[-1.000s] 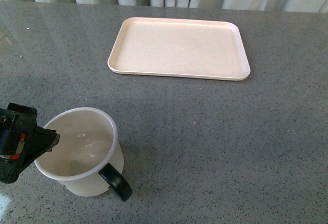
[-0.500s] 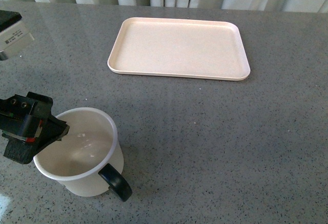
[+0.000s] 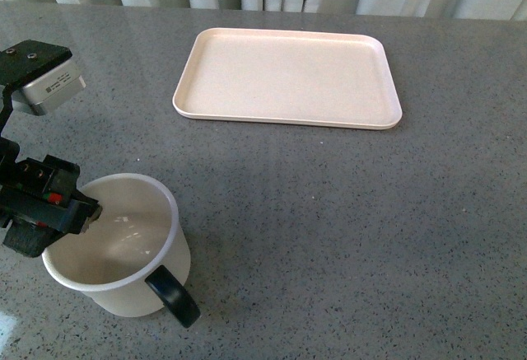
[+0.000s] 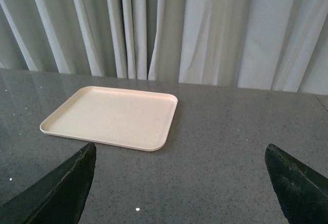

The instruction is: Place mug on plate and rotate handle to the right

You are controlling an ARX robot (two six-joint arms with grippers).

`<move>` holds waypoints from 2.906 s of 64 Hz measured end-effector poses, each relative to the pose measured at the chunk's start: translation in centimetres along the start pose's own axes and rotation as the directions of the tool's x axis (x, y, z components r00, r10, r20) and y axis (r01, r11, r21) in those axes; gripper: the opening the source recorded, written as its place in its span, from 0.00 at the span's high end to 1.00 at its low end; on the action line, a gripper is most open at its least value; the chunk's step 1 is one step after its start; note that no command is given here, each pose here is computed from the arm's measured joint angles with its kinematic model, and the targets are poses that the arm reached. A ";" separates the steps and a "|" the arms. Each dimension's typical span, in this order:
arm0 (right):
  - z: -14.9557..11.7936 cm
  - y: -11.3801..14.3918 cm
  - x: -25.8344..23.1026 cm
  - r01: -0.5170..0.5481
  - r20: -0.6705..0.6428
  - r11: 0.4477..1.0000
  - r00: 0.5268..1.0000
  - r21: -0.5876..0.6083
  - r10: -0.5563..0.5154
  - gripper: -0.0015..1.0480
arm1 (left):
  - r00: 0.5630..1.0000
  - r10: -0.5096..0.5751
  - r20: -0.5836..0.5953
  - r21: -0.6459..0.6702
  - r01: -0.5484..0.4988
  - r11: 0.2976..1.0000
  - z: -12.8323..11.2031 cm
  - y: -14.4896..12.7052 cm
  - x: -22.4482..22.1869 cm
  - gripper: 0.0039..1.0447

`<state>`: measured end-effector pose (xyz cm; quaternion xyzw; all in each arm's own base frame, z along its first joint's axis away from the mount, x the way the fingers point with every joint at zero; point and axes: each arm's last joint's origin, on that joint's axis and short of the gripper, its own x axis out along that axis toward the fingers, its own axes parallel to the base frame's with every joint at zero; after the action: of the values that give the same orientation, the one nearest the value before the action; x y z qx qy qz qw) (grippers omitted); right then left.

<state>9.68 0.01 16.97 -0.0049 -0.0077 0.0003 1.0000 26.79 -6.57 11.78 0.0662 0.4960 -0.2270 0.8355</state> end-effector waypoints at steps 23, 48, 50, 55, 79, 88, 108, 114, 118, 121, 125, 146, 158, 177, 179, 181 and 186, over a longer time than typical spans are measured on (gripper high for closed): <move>0.0 0.0 0.0 0.000 0.000 1.000 1.000 0.000 0.000 0.09 | 1.000 -0.011 0.017 -0.018 0.011 1.000 3.5 0.0 -2.4 0.98; 0.0 0.0 0.0 0.000 0.000 1.000 1.000 0.000 0.000 0.09 | 0.996 0.057 0.073 0.006 -0.057 0.998 13.3 3.5 -0.9 0.98; 0.0 0.0 0.0 0.000 0.000 1.000 1.000 0.000 0.000 0.09 | 0.995 0.058 0.077 0.009 -0.059 0.998 14.2 3.7 -0.6 0.98; 0.0 0.0 0.0 0.000 0.000 1.000 1.000 0.000 0.000 0.09 | 0.994 0.061 0.088 0.018 -0.063 0.998 15.8 3.9 -0.2 0.98; 0.0 0.0 0.0 0.000 0.000 1.000 1.000 0.000 0.000 0.09 | 0.995 0.013 0.096 0.083 -0.021 0.996 21.5 1.9 3.3 0.98; 0.0 0.0 0.0 0.000 0.000 1.000 1.000 0.000 0.000 0.09 | 0.997 -0.012 0.076 0.095 0.005 0.995 23.3 1.1 5.6 0.98; 0.0 0.0 0.0 0.000 0.000 1.000 1.000 0.000 0.000 0.09 | 0.999 -0.016 0.046 0.091 0.012 0.996 25.7 1.5 8.7 0.98; 0.0 0.0 0.0 0.000 0.000 1.000 1.000 0.000 0.000 0.09 | 0.999 -0.021 0.042 0.093 0.017 0.995 26.2 1.2 9.3 0.98; 0.0 0.0 0.0 0.000 0.000 1.000 1.000 0.000 0.000 0.09 | 0.999 -0.025 0.042 0.097 0.021 0.995 26.4 1.0 9.4 0.98; 0.0 0.0 0.0 0.000 0.000 1.000 1.000 0.000 0.000 0.09 | 0.999 -0.028 0.039 0.100 0.024 0.995 26.4 0.8 9.6 0.98; 0.0 0.0 0.0 0.000 0.000 1.000 1.000 0.000 0.000 0.09 | 0.999 -0.034 0.036 0.104 0.030 0.994 26.5 0.5 9.9 0.98; 0.0 0.0 0.0 0.000 0.000 1.000 1.000 0.000 0.000 0.09 | 0.998 -0.055 0.007 0.127 0.053 0.990 26.4 -1.2 11.4 0.98; 0.0 0.0 0.0 0.000 0.000 1.000 1.000 0.000 0.000 0.09 | 0.998 -0.060 0.005 0.136 0.058 0.989 26.4 -1.7 11.5 0.98; 0.0 0.0 0.0 0.000 0.000 1.000 1.000 0.000 0.000 0.09 | 0.998 -0.069 -0.014 0.148 0.070 0.986 26.2 -2.7 12.2 0.98; 0.0 0.0 0.0 0.000 0.000 1.000 1.000 0.000 0.000 0.09 | 0.998 -0.069 -0.013 0.150 0.071 0.986 26.2 -2.7 12.2 0.98; 0.0 0.0 0.0 0.000 0.000 1.000 1.000 0.000 0.000 0.09 | 0.997 -0.070 -0.015 0.150 0.071 0.986 26.2 -2.8 12.3 0.98; 0.0 0.0 0.0 0.000 0.000 1.000 1.000 0.000 0.000 0.09 | 0.997 -0.072 -0.015 0.150 0.073 0.986 26.2 -2.9 12.5 0.98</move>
<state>9.68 0.01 16.97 -0.0049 -0.0077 0.0003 1.0000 51.45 -21.82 14.48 0.1119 0.4834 -0.2936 0.8170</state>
